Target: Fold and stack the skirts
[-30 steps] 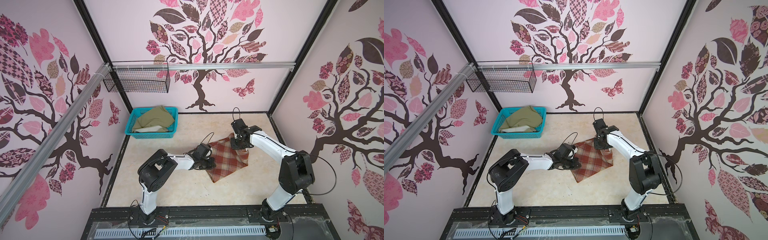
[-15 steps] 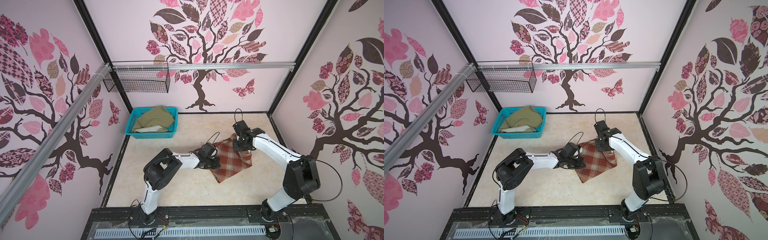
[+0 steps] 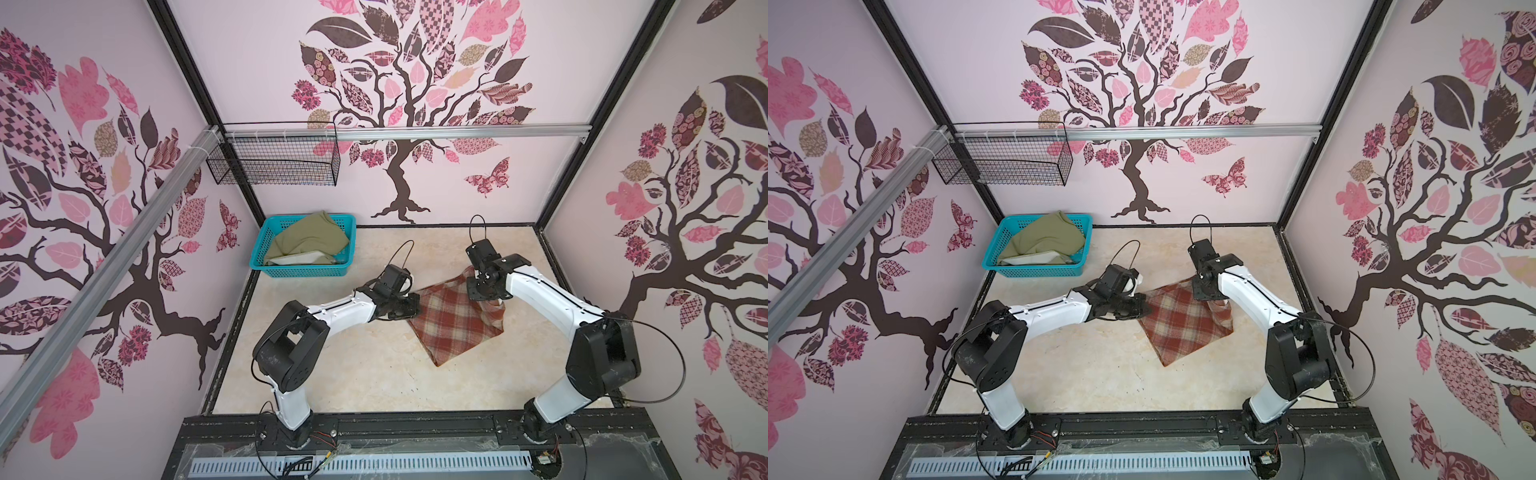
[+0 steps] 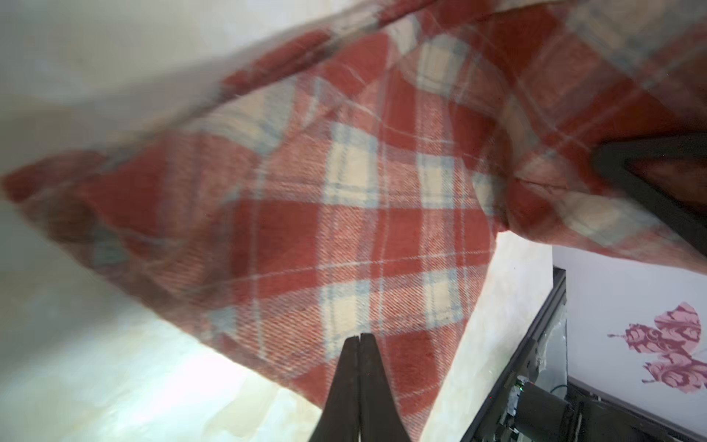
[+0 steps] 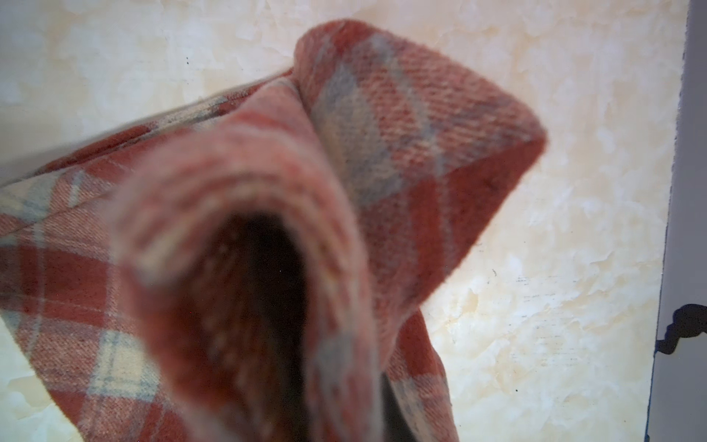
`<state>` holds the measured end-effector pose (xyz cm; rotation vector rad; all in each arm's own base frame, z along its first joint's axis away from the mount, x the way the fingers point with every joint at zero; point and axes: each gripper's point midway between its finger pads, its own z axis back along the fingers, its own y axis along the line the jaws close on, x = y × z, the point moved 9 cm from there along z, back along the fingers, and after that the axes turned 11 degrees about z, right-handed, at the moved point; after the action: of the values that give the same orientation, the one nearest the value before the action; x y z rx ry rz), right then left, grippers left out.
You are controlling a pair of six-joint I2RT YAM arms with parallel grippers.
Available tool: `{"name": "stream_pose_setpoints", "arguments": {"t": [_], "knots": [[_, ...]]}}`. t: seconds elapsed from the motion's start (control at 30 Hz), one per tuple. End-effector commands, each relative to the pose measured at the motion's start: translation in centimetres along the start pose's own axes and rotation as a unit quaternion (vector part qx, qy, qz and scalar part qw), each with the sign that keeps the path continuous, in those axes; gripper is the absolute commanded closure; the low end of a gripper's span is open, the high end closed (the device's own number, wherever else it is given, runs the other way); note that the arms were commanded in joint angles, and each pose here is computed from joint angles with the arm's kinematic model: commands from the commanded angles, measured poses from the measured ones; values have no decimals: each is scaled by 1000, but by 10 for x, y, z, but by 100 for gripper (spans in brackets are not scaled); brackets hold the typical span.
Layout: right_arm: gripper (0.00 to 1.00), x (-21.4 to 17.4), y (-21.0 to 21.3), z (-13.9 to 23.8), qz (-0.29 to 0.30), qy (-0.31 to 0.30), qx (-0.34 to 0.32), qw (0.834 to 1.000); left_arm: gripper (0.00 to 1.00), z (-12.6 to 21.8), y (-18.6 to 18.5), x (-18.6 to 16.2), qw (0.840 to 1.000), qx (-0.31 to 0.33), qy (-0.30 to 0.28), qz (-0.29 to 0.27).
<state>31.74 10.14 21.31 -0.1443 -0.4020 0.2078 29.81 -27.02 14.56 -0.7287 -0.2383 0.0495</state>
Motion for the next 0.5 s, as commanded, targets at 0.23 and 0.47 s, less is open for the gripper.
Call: {"name": "stream_pose_setpoints", "arguments": {"t": [0.23,0.47], "knots": [[100,10,0,23,4,0,-10,1000,100,-25,6,-25,998,9,46,-50],[100,10,1,31,17,2,-39,999,100,-47,4,-46,995,17,73,-65]]}}
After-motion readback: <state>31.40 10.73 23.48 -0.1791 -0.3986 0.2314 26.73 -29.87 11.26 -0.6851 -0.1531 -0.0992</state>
